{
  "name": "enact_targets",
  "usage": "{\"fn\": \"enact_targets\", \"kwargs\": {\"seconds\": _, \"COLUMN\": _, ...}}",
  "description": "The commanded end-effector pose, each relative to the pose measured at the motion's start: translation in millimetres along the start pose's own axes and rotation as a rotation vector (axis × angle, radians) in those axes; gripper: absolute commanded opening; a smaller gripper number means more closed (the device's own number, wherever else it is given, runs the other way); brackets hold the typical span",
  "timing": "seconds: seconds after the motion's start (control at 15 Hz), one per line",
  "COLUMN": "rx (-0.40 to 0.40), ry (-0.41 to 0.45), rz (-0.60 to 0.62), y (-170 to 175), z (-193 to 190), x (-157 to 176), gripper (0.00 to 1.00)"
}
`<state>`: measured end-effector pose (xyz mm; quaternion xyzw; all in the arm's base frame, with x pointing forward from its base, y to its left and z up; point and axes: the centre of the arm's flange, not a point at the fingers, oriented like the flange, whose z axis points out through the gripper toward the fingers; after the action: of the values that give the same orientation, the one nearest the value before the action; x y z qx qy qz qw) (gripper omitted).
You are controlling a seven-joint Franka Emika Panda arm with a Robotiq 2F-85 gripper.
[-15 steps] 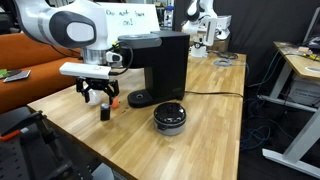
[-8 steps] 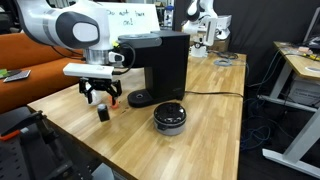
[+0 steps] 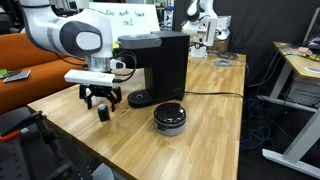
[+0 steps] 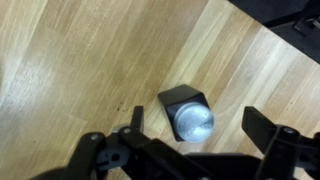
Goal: Put the black bottle in the white cup
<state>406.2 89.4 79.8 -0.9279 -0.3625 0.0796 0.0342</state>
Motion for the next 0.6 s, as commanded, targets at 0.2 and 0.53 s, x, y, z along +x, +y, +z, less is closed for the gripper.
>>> {"fn": "enact_targets", "kwargs": {"seconds": 0.2, "rx": 0.038, "ry": -0.007, "rz": 0.019, "y": 9.7, "z": 14.9, "x": 3.7, "gripper": 0.68}}
{"fn": "enact_targets", "kwargs": {"seconds": 0.53, "rx": 0.033, "ry": -0.010, "rz": 0.022, "y": 11.0, "z": 10.8, "x": 5.1, "gripper": 0.33}}
